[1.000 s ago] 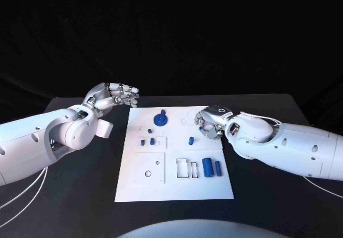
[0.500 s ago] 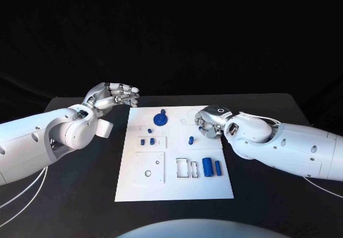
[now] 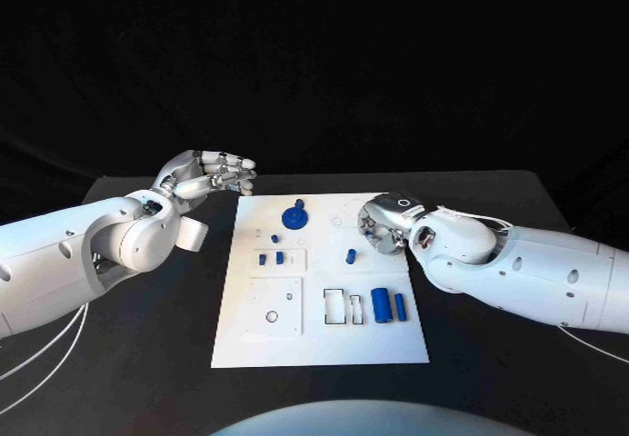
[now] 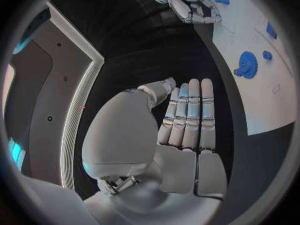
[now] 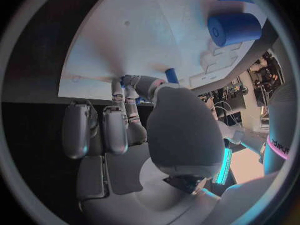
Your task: Assemble the parts on the task board
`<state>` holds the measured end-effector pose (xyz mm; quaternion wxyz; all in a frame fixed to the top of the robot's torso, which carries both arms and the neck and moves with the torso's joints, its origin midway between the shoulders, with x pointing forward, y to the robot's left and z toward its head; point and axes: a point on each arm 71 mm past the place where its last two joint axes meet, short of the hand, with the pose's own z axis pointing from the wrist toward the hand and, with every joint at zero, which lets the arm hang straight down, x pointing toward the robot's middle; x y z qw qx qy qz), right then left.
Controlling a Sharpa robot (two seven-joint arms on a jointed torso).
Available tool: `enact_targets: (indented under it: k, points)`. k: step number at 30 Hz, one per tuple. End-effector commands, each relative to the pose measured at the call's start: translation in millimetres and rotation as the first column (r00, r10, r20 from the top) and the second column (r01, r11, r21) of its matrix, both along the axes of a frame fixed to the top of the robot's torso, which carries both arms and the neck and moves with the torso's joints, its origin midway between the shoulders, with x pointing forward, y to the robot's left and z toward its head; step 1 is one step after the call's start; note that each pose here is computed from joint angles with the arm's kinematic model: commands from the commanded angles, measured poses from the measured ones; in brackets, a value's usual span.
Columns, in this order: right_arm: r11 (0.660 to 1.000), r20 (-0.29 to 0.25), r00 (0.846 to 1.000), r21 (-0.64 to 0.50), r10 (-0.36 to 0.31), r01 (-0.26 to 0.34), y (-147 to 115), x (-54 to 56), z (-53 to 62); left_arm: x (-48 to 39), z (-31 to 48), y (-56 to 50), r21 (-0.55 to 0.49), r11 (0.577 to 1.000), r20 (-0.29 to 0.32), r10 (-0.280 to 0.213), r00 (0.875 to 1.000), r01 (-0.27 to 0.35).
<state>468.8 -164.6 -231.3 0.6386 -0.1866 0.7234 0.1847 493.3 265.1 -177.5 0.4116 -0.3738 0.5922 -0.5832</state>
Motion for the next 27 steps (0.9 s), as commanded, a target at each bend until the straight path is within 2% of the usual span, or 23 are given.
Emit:
enact_targets:
  k: [1,18,27]
  points:
    - [0.997,-0.066,0.998,-0.081,0.002,-0.008,-0.2,-6.9,-16.4,-0.6,0.9,-1.7,-0.004,1.0,0.002,-0.017,1.0,0.017]
    - [0.998,-0.036,0.999,-0.064,0.009,-0.011,2.5,-8.1,-13.7,-1.6,0.2,-1.5,-0.002,1.0,-0.011,-0.026,1.0,0.026]
    - [0.998,-0.054,0.999,-0.065,0.005,-0.009,4.2,-8.2,-16.1,-2.1,0.3,-1.3,-0.002,1.0,-0.012,-0.028,1.0,0.028]
